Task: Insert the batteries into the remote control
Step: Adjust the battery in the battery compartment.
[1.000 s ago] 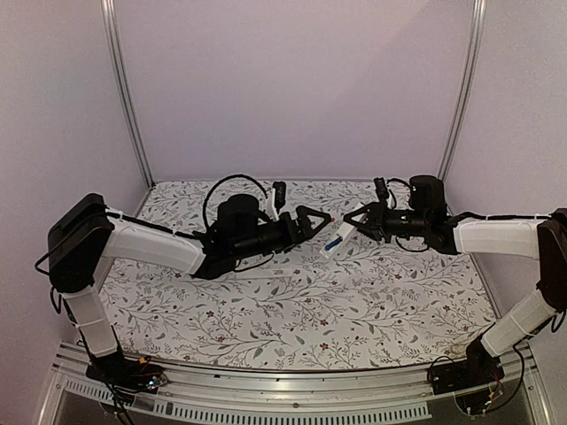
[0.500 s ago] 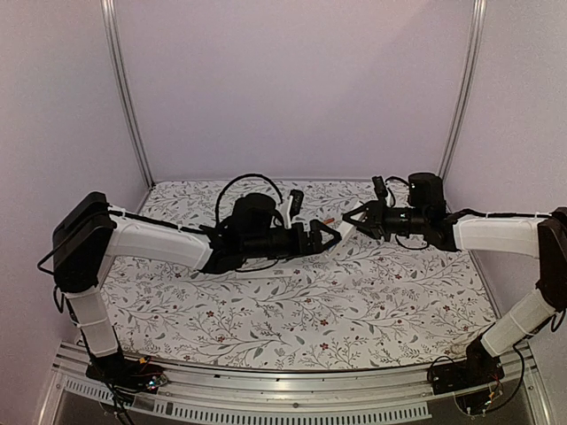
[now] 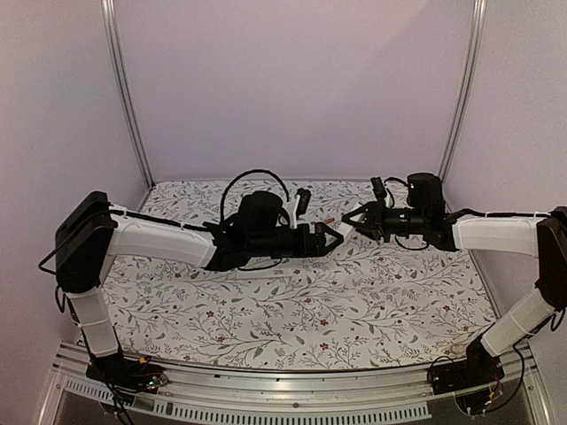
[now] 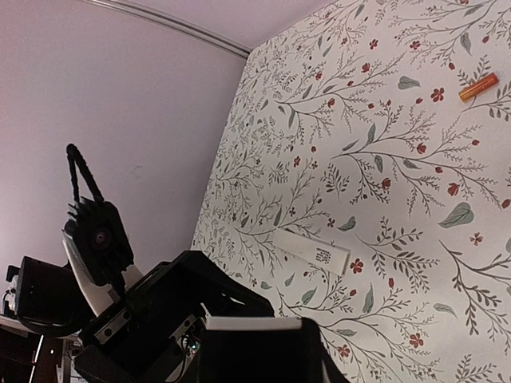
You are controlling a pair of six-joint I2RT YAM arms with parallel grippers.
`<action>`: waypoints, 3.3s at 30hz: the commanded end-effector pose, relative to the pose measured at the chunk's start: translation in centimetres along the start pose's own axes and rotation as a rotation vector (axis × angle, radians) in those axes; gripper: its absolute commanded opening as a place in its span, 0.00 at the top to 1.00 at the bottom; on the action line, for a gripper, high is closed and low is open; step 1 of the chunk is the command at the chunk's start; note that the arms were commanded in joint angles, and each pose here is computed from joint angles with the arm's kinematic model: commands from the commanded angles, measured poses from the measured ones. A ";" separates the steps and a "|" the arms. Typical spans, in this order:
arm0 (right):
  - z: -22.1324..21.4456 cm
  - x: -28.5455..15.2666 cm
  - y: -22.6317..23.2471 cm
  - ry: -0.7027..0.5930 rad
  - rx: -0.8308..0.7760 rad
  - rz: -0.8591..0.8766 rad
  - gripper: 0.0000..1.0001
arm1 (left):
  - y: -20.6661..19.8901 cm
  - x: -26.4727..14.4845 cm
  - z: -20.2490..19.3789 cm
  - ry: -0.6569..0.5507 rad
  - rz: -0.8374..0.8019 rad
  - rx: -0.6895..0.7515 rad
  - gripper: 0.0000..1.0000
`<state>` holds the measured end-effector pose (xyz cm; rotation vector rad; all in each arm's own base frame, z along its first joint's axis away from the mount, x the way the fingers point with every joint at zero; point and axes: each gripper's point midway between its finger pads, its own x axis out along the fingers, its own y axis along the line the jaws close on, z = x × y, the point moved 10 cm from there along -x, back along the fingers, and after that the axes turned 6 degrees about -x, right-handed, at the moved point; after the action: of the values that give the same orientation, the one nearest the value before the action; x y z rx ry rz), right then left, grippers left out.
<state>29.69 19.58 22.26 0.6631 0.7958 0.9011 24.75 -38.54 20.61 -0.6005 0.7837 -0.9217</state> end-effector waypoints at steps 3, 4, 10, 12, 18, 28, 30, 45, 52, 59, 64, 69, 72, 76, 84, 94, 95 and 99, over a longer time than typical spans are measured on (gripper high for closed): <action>0.6 0.4 0.9 0.008 -0.025 0.041 1.00 | 0.2 0.7 -0.6 0.024 0.038 0.073 0.15; 0.6 0.5 0.9 0.011 -0.025 0.042 1.00 | 0.2 0.7 -0.6 0.023 0.036 0.080 0.16; 0.5 0.6 1.1 0.020 -0.029 0.054 1.00 | 0.1 0.8 -0.4 0.020 0.042 0.105 0.22; 0.5 0.7 1.1 0.022 -0.029 0.056 1.00 | 0.1 0.8 -0.3 0.020 0.048 0.111 0.24; 0.5 0.8 1.2 0.023 -0.032 0.060 1.00 | 0.1 1.0 -0.2 0.017 0.055 0.122 0.29; 0.5 0.7 1.3 0.024 -0.036 0.071 1.00 | 0.1 0.9 -0.1 0.011 0.059 0.138 0.36; 0.5 0.7 1.3 0.023 -0.036 0.073 1.00 | 0.1 0.9 -0.2 0.014 0.054 0.145 0.37; 0.6 0.5 1.7 0.012 -0.047 0.087 1.00 | 0.8 0.5 0.2 -0.015 0.043 0.083 0.50; 0.7 0.2 1.9 -0.007 -0.059 0.081 1.00 | 0.9 0.2 0.3 -0.030 0.036 0.052 0.47; 0.8 0.1 1.9 -0.014 -0.063 0.081 1.00 | 1.1 0.1 0.6 -0.048 0.045 0.016 0.44; 0.8 0.1 1.9 -0.015 -0.063 0.079 1.00 | 1.2 0.1 0.5 -0.051 0.048 0.004 0.44; 0.7 0.1 1.8 -0.019 -0.063 0.073 1.00 | 1.1 0.0 0.6 -0.059 0.033 -0.004 0.41; 0.7 0.1 1.7 -0.024 -0.065 0.063 1.00 | 0.8 -0.2 0.8 -0.073 0.016 -0.015 0.32; 0.7 0.0 1.6 -0.037 -0.073 0.050 1.00 | 0.9 -0.7 1.0 -0.108 0.014 -0.046 0.14; 0.9 -0.1 1.6 -0.061 -0.080 0.026 1.00 | 1.9 -1.3 0.6 -0.155 -0.020 -0.187 0.05; 0.6 0.0 1.4 -0.060 -0.092 0.014 1.00 | 1.9 -0.4 0.2 -0.162 -0.058 -0.295 0.06; 0.7 0.0 1.4 -0.062 -0.095 0.013 1.00 | 1.8 -0.3 0.2 -0.158 -0.055 -0.305 0.07; 0.7 0.0 1.5 -0.066 -0.100 0.009 1.00 | 1.7 0.3 0.0 -0.148 -0.043 -0.320 0.10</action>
<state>30.00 20.16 22.74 0.6285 0.7427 0.9014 25.46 -37.27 19.48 -0.9313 0.7814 -0.8005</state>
